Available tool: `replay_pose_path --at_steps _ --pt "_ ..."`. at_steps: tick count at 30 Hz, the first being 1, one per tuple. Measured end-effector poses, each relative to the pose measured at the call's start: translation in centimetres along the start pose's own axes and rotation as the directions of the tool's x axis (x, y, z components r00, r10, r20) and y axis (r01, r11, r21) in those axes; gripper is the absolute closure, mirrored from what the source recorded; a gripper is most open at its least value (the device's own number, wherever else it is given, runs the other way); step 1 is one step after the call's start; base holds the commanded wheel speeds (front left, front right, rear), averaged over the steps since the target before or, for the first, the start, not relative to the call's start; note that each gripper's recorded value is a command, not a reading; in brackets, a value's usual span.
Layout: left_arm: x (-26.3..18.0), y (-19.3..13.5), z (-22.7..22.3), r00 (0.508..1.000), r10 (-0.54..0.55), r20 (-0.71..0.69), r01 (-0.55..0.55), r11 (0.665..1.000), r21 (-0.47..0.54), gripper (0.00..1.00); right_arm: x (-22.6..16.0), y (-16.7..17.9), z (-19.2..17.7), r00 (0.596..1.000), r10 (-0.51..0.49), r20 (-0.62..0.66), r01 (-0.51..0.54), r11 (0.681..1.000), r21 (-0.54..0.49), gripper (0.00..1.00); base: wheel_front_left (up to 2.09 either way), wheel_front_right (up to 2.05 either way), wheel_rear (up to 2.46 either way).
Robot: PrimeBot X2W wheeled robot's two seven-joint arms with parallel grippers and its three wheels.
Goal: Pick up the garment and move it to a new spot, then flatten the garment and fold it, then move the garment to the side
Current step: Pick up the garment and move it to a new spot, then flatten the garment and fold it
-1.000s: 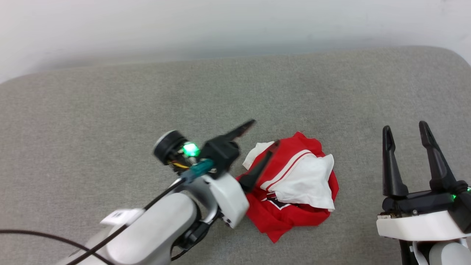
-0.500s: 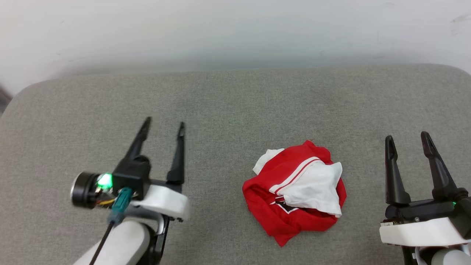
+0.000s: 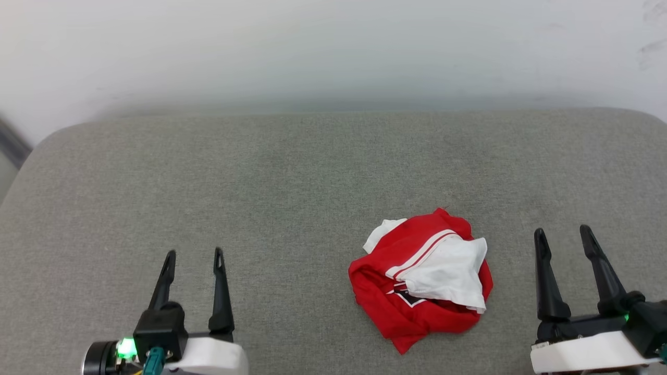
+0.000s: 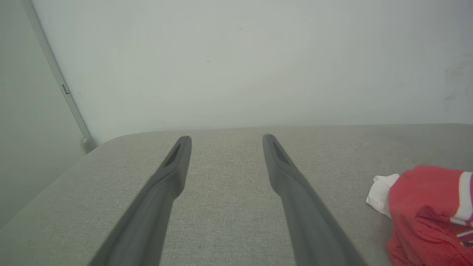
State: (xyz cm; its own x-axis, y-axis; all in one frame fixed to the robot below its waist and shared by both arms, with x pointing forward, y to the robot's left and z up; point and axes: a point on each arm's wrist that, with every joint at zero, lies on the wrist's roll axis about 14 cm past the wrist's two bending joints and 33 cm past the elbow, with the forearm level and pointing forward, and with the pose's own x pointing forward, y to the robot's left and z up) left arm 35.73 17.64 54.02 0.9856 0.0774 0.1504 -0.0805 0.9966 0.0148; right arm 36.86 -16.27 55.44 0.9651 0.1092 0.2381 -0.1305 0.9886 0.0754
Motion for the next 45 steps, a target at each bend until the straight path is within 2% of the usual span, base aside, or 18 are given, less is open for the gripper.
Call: replay_pose_path --at_steps 14,35,39,43,45 --pt "-2.5 0.5 -0.7 1.000 0.017 -0.009 -0.017 1.000 -0.010 0.00 -2.2 -0.2 -1.6 0.998 -0.016 -0.064 0.017 1.000 0.018 0.00 0.00 0.00 0.00" --pt "-3.1 1.1 -2.1 0.999 0.007 -0.044 -0.008 1.000 -0.012 0.00 -2.5 0.0 -1.5 0.998 -0.011 -0.062 0.013 0.999 0.030 0.00 0.00 0.00 0.00" --pt "-1.1 1.3 -1.3 0.999 -0.034 -0.009 0.034 0.999 0.003 0.00 -2.4 0.1 -1.6 0.998 -0.009 -0.066 0.011 0.999 0.032 0.00 0.00 0.00 0.00" --pt "2.7 1.2 2.0 0.989 -0.106 0.099 0.098 0.992 0.079 0.00 -2.0 0.0 -1.7 0.998 -0.011 -0.066 0.013 0.999 0.031 0.00 0.00 0.00 0.00" --pt "4.5 0.6 3.6 0.979 -0.141 0.149 0.129 0.988 0.086 0.00 -1.6 -0.1 -1.8 0.998 -0.012 -0.064 0.014 0.999 0.030 0.00 0.00 0.00 0.00"
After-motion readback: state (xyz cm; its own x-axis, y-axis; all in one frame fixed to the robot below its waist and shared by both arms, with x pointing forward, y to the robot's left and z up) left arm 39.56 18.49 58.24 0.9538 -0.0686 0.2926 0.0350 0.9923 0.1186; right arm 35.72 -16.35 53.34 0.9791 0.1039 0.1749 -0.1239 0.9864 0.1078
